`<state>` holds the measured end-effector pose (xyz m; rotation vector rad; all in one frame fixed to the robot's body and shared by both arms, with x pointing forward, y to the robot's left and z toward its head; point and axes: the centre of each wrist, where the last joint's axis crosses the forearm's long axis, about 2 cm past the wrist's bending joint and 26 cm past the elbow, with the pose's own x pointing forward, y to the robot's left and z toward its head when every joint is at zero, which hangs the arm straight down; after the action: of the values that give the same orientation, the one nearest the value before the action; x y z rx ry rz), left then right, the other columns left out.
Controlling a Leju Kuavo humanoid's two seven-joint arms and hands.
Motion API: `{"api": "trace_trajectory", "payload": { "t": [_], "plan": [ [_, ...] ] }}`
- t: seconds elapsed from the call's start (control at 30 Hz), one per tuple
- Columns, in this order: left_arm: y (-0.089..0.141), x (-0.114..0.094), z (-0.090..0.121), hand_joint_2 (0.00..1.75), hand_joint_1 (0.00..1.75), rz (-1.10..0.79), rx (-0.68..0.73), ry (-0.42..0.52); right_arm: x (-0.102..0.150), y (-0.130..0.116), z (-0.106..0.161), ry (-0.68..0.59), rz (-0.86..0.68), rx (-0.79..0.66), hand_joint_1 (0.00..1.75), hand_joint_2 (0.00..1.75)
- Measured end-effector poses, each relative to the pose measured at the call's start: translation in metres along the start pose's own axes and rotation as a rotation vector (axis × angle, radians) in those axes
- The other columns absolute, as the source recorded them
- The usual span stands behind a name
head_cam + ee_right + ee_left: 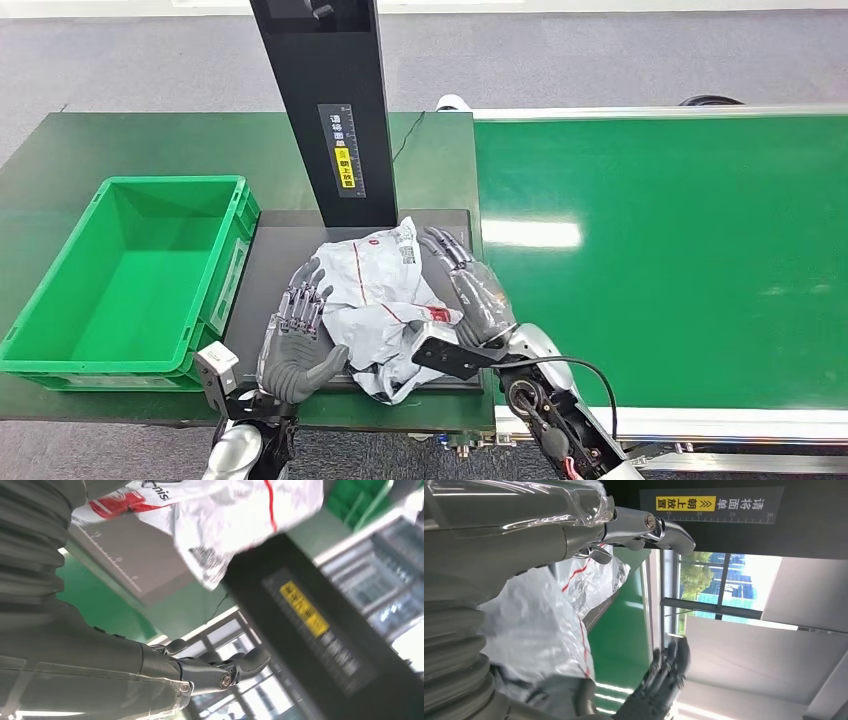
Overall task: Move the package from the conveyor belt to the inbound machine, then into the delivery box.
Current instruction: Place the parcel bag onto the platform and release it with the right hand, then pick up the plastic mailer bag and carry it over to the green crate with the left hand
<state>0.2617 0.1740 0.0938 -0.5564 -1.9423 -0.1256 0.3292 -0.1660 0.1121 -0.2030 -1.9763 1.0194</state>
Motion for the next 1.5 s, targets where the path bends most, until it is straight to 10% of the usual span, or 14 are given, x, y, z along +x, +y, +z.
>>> {"api": "trace_trajectory", "payload": {
  "t": [0.6, 0.9, 1.43, 1.5],
  "plan": [
    [0.005, 0.001, -0.001, 1.75, 0.0, -0.297, -0.01, 0.014, -0.008, -0.021, 0.041, 0.092, -0.414, -0.408, 0.0, 1.75],
    [-0.007, 0.007, -0.03, 1.75, 0.0, -0.826, -0.147, 0.14, -0.011, -0.023, 0.055, 0.1, -0.512, -0.4, 0.0, 1.75],
    [-0.03, -0.011, -0.085, 1.75, 0.0, -1.095, -0.414, 0.387, -0.006, -0.012, 0.051, 0.118, -0.54, -0.365, 0.0, 1.75],
    [-0.029, -0.017, -0.087, 1.75, 0.42, -1.106, -0.449, 0.424, -0.007, -0.011, 0.053, 0.125, -0.542, -0.366, 0.0, 1.75]
  ]
}}
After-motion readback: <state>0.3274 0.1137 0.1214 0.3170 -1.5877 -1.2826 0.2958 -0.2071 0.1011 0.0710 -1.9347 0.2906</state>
